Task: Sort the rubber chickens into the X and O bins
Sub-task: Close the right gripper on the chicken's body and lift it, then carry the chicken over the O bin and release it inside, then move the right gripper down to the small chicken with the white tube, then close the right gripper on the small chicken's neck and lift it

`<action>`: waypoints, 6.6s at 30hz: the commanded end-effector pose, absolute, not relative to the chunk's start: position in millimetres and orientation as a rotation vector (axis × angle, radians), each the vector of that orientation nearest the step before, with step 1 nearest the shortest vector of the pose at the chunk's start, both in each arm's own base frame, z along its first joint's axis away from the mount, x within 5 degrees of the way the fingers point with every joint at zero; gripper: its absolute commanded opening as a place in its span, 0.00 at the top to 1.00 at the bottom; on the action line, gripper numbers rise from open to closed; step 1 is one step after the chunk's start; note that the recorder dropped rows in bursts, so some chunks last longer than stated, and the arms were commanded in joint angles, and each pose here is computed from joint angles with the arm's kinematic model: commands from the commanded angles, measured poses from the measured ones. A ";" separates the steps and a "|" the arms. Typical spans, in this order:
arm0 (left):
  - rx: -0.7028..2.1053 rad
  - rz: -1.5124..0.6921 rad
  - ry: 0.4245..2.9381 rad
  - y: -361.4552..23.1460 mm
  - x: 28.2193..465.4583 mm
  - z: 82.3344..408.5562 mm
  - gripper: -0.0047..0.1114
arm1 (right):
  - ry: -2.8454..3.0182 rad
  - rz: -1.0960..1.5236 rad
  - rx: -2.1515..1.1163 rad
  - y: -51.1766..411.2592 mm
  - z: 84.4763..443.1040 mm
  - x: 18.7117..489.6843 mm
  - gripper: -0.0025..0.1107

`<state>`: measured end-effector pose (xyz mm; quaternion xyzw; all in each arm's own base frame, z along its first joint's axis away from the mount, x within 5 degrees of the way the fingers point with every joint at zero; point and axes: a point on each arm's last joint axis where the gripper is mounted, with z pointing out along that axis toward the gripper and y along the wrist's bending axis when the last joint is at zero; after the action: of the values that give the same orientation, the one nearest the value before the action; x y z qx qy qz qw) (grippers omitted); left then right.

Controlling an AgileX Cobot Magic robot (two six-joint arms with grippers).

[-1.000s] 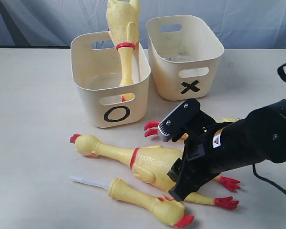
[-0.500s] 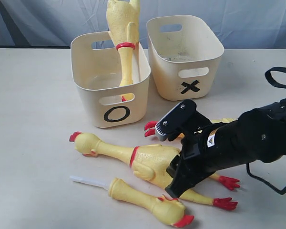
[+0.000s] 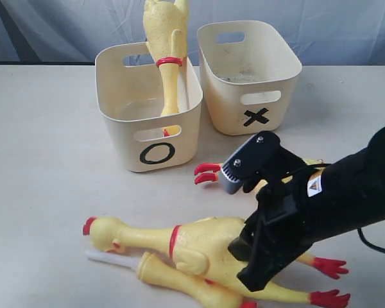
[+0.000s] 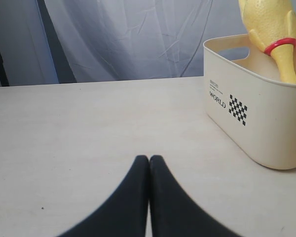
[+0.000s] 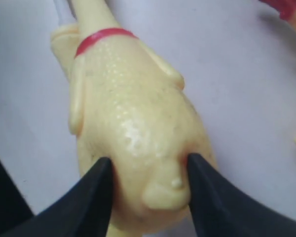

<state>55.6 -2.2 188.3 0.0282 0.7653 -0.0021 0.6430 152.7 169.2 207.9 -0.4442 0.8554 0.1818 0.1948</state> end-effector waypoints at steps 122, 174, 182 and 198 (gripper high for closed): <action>0.060 -0.012 1.722 -2.4 55.4 191.5 0.96 | 2.330 0.462 -1.861 251.0 195.3 168.8 0.58; 0.060 -0.012 1.722 -2.4 55.4 191.5 0.96 | 2.190 0.424 -1.824 297.4 153.6 156.0 0.58; 0.060 -0.012 1.722 -2.4 55.4 191.5 0.96 | 2.197 0.411 -1.811 297.0 153.8 157.0 0.58; 0.060 -0.012 1.722 -2.4 55.4 191.5 0.96 | 2.265 0.386 -1.778 302.9 120.3 162.1 0.59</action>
<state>55.6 -2.2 188.3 0.0282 0.7653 -0.0021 0.6430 160.3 302.4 122.9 -0.6132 0.7707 0.1324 0.1120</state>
